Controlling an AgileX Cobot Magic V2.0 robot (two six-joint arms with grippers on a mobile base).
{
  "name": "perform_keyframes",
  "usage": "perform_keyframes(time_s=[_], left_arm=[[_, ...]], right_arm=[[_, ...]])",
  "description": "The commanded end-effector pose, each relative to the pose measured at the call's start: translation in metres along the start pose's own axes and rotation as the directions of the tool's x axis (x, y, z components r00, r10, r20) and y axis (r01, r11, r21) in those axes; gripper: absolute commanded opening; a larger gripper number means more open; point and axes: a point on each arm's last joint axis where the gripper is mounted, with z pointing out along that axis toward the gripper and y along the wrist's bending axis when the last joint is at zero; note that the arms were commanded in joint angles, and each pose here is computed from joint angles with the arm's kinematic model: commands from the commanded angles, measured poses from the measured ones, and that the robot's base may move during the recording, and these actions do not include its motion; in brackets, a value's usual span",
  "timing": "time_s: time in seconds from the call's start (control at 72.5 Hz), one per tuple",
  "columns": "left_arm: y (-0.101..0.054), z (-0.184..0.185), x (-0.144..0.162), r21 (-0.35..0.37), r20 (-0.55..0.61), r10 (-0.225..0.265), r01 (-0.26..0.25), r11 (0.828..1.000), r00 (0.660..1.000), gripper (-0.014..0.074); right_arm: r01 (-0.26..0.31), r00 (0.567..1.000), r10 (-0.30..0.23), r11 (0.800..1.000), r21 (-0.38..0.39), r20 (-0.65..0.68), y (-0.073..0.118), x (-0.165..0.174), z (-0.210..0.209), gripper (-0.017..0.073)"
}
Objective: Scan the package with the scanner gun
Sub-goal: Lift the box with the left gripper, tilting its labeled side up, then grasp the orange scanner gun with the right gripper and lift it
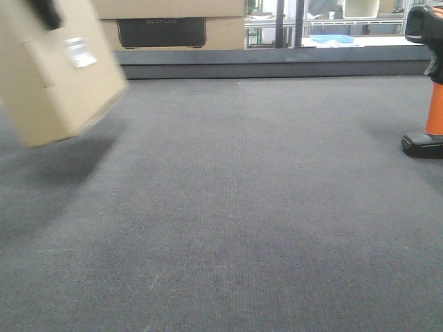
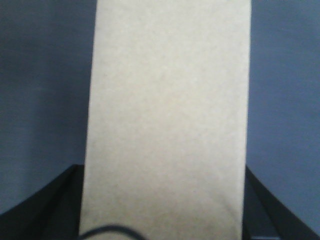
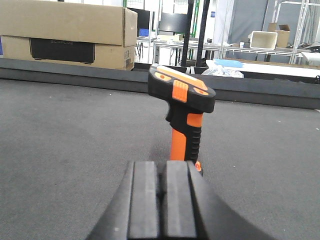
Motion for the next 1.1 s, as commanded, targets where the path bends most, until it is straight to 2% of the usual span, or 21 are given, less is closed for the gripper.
perform_keyframes(time_s=[0.0,0.138,0.234,0.359,0.455,0.538,0.579,0.759,0.869,0.952,1.09], left_arm=[[-0.024,-0.002,0.006,0.091,0.041,-0.043,0.039,0.995,0.998,-0.0111],[-0.049,0.009,0.017,0.159,0.058,-0.060,0.050,0.986,0.996,-0.0111],[-0.066,0.018,0.025,0.233,0.082,-0.085,0.064,0.970,0.993,-0.0111],[-0.078,0.026,0.033,0.283,0.107,-0.092,0.059,0.957,0.990,-0.0111],[-0.080,0.038,0.040,0.280,0.059,-0.097,0.077,0.957,0.994,-0.0111],[-0.083,0.049,0.041,0.297,0.023,-0.134,0.121,0.947,0.991,-0.0111],[-0.083,0.053,0.040,0.300,0.027,-0.141,0.126,0.945,0.990,-0.0111],[-0.083,0.056,0.040,0.294,0.026,-0.139,0.126,0.947,0.990,-0.0111],[-0.082,0.057,0.040,0.289,0.027,-0.132,0.118,0.950,0.991,-0.0111],[-0.082,0.057,0.041,0.282,0.019,-0.126,0.116,0.952,0.992,-0.0111],[-0.081,0.057,0.042,0.270,0.018,-0.114,0.105,0.957,0.993,-0.0111]], right_arm=[[0.006,1.000,-0.006,1.000,0.005,0.026,0.000,-0.002,0.000,-0.0168],[0.006,1.000,-0.006,1.000,0.005,0.026,0.000,-0.002,0.000,-0.0168],[0.006,1.000,-0.006,1.000,0.005,0.026,0.000,-0.002,0.000,-0.0168],[0.006,1.000,-0.006,1.000,0.005,0.026,0.000,-0.002,0.000,-0.0168],[0.006,1.000,-0.006,1.000,0.005,0.026,0.000,-0.002,0.000,-0.0168],[0.006,1.000,-0.006,1.000,0.005,0.026,0.000,-0.002,0.000,-0.0168],[0.006,1.000,-0.006,1.000,0.005,0.026,0.000,-0.002,0.000,-0.0168],[0.006,1.000,-0.006,1.000,0.005,0.026,0.000,-0.002,0.000,-0.0168],[0.006,0.998,-0.007,1.000,0.012,0.070,-0.001,-0.006,-0.001,-0.0168],[0.008,0.997,-0.008,1.000,0.003,0.078,0.000,-0.026,-0.004,-0.0168],[0.069,0.995,-0.069,0.998,0.001,0.072,0.000,-0.057,-0.007,-0.0168]])
